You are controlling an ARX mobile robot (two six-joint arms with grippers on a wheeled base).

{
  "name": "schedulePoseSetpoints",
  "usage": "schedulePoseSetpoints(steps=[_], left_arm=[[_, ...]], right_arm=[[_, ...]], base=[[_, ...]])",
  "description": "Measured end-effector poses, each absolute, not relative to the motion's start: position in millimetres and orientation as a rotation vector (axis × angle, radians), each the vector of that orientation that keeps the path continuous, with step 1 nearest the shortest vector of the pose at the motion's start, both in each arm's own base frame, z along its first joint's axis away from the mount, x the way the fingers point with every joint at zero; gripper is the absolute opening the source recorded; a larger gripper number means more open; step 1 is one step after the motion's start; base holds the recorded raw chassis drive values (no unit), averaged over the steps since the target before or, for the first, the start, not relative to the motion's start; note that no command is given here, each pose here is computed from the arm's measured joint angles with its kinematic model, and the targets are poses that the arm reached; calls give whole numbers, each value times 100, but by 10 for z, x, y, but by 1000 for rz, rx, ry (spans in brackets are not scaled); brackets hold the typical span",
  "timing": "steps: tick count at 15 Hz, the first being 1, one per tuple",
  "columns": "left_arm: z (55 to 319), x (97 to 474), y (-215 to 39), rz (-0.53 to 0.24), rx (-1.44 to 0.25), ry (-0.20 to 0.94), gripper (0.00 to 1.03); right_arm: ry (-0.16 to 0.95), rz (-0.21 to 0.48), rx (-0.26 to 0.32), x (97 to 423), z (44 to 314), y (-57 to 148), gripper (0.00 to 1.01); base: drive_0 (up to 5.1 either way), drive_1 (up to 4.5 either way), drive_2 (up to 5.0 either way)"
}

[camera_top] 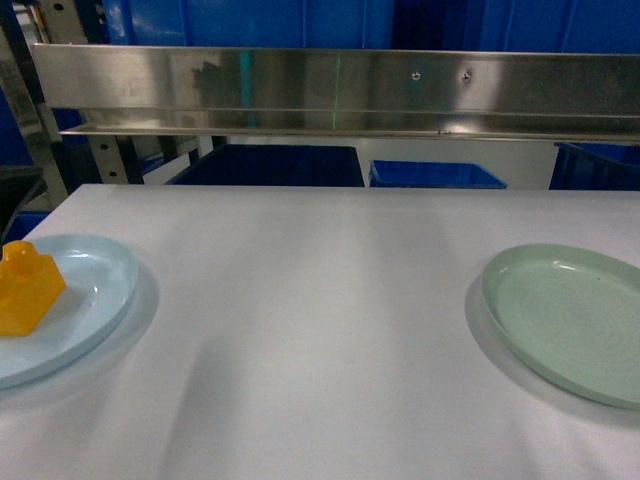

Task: Sort and place red and yellow blocks in left bins

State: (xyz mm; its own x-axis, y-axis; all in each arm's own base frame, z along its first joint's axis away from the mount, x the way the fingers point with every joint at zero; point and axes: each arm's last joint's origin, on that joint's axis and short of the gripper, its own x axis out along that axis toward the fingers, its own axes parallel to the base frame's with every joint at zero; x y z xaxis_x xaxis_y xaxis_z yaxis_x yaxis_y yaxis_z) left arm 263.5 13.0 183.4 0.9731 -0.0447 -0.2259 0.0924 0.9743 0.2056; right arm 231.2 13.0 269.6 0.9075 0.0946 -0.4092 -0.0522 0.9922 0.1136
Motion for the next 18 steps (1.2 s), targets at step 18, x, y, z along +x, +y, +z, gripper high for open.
schedulePoseSetpoints(steps=[18], left_arm=[[1834, 2635, 131, -69, 217, 223, 98]], right_arm=[[374, 70, 83, 2354, 2717, 118, 28]], base=[[0, 0, 0]])
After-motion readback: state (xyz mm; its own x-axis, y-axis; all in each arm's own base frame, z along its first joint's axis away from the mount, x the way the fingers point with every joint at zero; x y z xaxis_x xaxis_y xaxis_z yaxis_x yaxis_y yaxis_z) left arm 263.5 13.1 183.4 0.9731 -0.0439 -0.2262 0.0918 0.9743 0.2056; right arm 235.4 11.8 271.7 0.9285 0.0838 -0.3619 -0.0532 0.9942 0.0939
